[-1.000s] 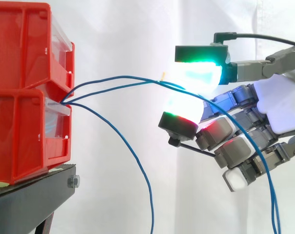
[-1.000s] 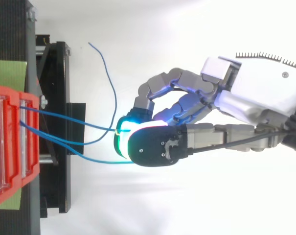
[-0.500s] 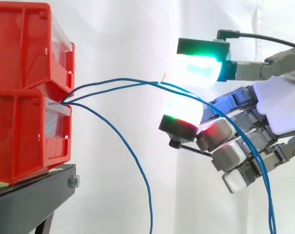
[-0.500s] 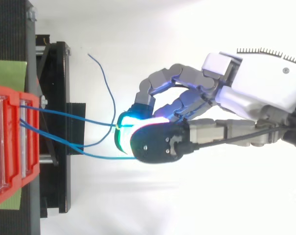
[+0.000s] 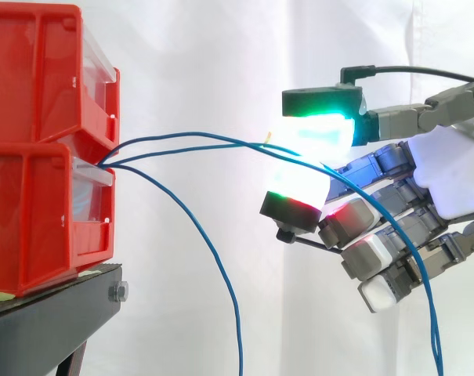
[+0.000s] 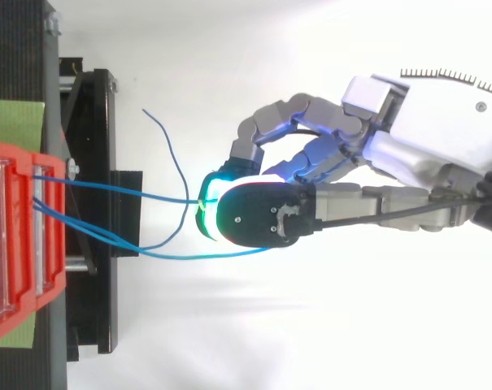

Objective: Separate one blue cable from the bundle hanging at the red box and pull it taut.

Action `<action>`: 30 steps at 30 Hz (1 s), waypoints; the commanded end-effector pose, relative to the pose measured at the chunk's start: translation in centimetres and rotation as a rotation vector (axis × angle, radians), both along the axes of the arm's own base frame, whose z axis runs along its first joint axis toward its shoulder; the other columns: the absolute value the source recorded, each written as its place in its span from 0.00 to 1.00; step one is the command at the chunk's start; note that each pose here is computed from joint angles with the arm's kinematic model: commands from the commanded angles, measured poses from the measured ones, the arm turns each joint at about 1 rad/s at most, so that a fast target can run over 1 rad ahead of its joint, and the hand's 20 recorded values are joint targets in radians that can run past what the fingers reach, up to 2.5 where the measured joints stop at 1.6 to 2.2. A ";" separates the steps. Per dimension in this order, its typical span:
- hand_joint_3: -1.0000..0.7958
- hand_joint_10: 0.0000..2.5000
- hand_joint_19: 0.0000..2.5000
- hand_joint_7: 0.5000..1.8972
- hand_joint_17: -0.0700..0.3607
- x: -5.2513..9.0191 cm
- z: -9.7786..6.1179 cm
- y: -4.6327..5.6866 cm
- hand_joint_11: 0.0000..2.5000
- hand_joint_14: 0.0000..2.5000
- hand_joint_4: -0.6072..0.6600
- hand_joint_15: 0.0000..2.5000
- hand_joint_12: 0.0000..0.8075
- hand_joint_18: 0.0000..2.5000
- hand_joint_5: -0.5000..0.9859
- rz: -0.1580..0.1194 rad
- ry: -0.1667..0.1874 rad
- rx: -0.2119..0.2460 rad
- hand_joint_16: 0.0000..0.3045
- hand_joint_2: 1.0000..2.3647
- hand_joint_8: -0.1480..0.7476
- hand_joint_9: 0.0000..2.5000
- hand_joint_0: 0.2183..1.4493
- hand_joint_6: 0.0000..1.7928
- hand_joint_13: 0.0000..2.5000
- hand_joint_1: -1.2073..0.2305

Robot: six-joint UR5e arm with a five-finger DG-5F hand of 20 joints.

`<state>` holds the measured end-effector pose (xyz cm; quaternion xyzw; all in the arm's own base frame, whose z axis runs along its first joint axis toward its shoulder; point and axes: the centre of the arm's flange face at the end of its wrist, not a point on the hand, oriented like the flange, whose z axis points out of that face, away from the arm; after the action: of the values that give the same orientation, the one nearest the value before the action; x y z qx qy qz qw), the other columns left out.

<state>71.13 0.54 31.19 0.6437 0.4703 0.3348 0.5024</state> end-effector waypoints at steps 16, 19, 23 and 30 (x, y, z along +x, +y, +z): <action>0.31 0.00 0.28 0.30 0.42 0.0 0.0 0.0 0.65 0.01 0.50 0.43 0.44 0.24 0.18 -0.003 0.000 -0.001 0.16 0.00 0.43 0.37 0.33 0.51 0.34 0.38; 0.28 0.00 0.29 0.30 0.42 0.0 0.0 0.0 0.65 0.01 0.53 0.43 0.46 0.24 0.19 -0.003 0.001 -0.003 0.16 0.00 0.44 0.38 0.28 0.50 0.34 0.44; 0.28 0.02 0.29 0.31 0.43 -0.1 0.0 -0.1 0.67 0.01 0.53 0.45 0.46 0.25 0.18 -0.009 0.002 -0.005 0.17 0.00 0.43 0.39 0.26 0.50 0.35 0.47; 0.28 0.20 0.31 0.29 0.44 -0.5 -1.2 -0.3 0.60 0.00 0.52 0.58 0.45 0.26 0.16 -0.020 0.023 -0.021 0.17 0.00 0.45 0.30 0.25 0.49 0.40 0.45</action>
<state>70.77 0.31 30.50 0.6460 0.4714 0.3215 0.5071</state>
